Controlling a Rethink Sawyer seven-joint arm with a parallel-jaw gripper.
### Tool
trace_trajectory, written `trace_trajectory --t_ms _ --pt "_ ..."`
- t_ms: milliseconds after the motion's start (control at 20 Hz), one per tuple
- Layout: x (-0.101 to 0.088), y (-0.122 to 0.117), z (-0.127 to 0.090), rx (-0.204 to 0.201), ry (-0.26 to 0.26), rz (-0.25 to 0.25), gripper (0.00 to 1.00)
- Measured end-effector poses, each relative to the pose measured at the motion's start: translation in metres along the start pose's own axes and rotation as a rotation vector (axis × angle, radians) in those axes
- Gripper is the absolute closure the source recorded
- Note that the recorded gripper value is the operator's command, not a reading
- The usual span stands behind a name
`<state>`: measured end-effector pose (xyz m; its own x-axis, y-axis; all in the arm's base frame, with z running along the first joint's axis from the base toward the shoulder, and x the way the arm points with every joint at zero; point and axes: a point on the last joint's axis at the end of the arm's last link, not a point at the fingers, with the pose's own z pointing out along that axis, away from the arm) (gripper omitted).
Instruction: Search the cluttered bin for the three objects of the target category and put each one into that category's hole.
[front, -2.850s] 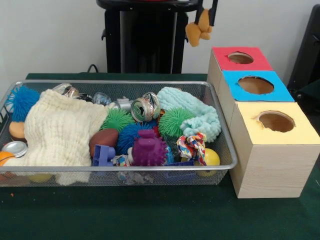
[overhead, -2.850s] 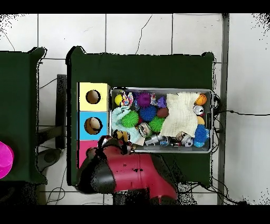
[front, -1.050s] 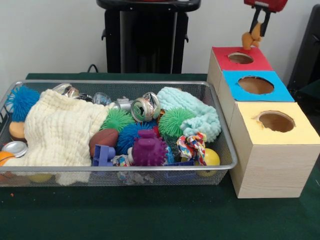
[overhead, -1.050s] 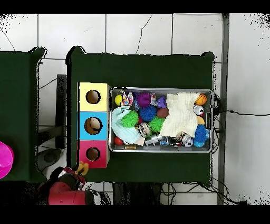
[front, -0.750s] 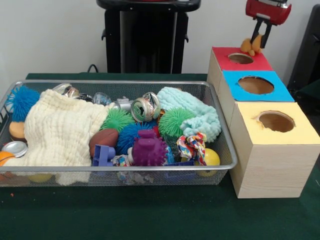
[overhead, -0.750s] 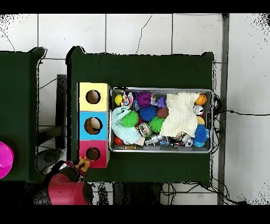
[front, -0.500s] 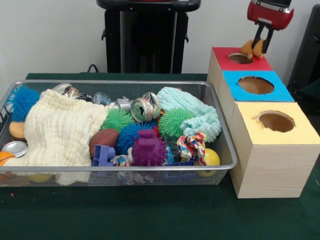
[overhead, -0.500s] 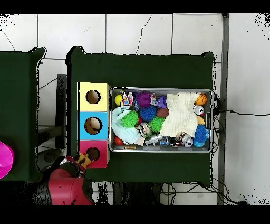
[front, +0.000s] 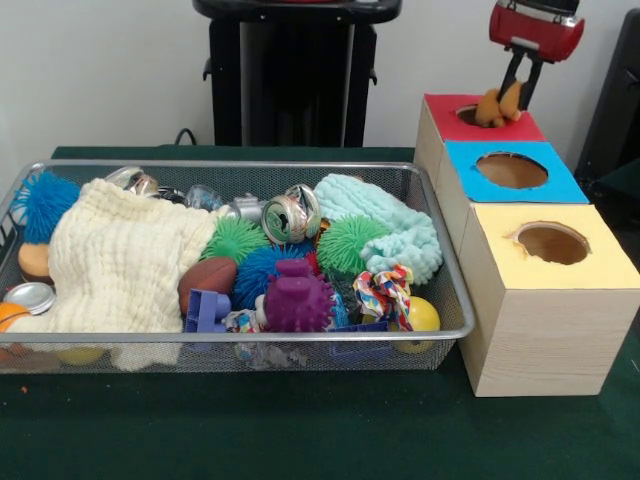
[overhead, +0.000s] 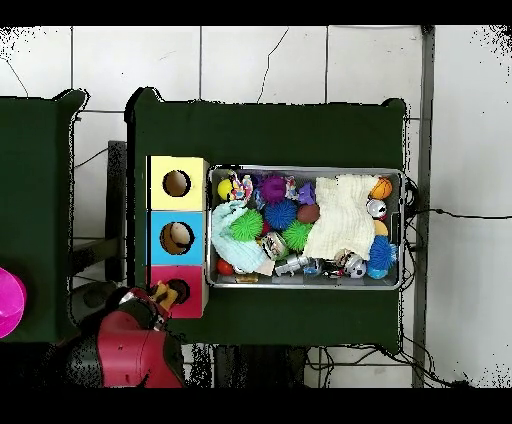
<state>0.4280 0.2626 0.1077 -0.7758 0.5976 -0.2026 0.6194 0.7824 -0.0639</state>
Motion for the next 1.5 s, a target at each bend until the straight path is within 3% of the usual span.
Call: trace_trajectory --t_ms 700,750,1150,1500 --pt "-0.048 -0.017 0.001 0.002 -0.006 0.1 1.0" --pt "-0.051 -0.017 0.0 0.0 -0.007 0.107 0.0" --pt "-0.058 -0.019 -0.003 -0.004 -0.012 0.118 0.0" --pt "-0.055 -0.017 -0.011 0.018 0.021 0.111 0.0"
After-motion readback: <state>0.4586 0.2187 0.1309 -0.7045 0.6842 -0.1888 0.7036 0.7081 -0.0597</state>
